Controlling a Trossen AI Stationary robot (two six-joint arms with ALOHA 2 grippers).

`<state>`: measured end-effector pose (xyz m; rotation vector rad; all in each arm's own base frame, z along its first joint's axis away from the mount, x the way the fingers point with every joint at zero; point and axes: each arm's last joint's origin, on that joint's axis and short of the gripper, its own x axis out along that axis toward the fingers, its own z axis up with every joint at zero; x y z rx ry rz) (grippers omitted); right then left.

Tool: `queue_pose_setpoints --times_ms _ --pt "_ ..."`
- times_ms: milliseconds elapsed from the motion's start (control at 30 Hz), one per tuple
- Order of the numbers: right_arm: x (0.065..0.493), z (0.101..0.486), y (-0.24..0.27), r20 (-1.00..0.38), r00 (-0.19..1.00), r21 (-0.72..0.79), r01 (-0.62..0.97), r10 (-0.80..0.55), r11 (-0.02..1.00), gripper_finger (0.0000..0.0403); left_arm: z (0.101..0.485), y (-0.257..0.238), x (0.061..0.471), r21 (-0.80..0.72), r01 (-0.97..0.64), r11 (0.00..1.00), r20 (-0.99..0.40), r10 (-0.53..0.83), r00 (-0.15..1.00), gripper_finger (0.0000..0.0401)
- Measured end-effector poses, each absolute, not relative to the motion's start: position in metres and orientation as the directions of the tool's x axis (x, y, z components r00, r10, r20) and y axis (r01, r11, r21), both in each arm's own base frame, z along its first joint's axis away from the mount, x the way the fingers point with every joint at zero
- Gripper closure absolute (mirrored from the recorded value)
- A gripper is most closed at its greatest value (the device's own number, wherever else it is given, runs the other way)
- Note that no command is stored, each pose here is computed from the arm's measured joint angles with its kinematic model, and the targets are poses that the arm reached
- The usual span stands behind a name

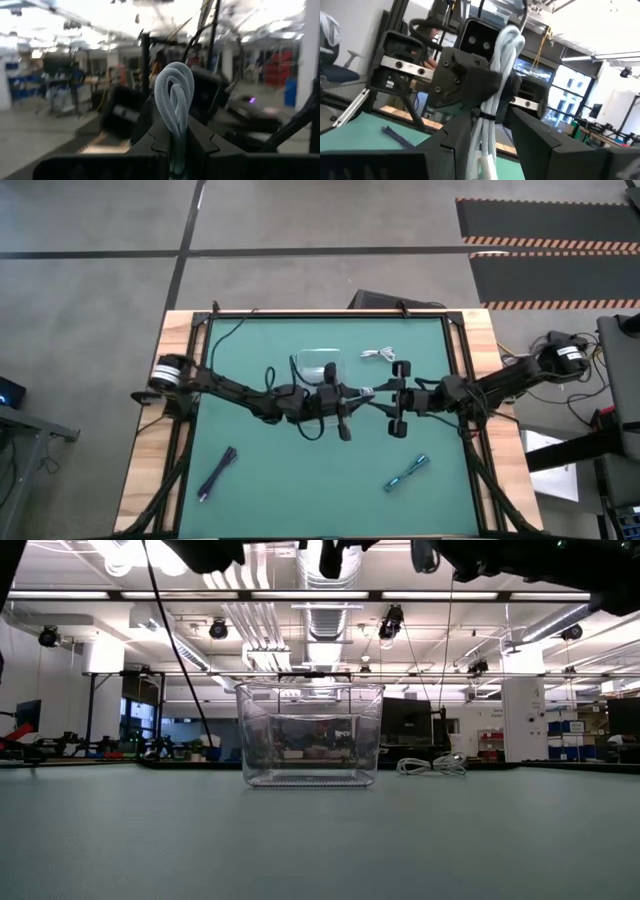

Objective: Pick and place USB-C Cables
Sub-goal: Put the bottom white charger cable into the transparent bin

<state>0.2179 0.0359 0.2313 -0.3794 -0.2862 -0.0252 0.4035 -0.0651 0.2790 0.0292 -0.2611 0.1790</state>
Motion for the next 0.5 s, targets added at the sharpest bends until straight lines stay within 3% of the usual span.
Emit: queue_pose_setpoints --times_ms 167,500 --pt "0.206 0.242 0.032 0.258 0.966 -0.353 0.125 -0.032 0.927 0.0275 0.289 -0.062 0.396 -0.056 -0.211 0.976 0.141 0.217 0.966 0.0392" --pt "0.182 0.256 0.027 0.235 0.97 -0.341 0.142 -0.062 0.929 0.0283 0.322 -0.043 0.371 -0.201 -0.392 0.898 -0.255 0.339 0.906 0.0392"
